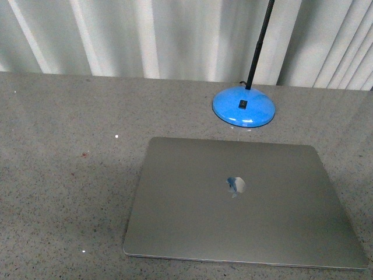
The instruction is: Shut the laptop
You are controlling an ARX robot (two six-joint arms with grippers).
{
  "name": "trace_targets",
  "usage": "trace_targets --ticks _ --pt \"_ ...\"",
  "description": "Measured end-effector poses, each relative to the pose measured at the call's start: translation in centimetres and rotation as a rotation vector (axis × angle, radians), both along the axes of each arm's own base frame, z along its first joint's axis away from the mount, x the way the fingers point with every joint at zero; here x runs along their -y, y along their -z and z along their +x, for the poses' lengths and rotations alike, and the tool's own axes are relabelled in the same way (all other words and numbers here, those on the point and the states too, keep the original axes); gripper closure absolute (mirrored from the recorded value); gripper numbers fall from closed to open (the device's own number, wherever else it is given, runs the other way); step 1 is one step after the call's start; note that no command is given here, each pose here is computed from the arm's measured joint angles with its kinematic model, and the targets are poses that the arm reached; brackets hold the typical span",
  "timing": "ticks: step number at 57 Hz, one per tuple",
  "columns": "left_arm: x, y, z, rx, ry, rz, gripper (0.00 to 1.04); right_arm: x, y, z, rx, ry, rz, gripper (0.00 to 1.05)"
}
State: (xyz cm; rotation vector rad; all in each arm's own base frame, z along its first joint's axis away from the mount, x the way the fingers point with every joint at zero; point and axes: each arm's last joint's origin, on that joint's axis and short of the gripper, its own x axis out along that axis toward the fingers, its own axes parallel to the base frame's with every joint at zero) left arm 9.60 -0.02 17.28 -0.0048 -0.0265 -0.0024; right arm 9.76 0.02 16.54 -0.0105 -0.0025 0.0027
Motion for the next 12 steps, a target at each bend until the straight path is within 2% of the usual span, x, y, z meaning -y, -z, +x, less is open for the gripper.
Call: trace_targets --ticks 12 --pt "0.0 0.0 0.0 0.0 0.0 0.0 0.07 0.0 0.0 0.0 0.0 0.0 0.0 0.07"
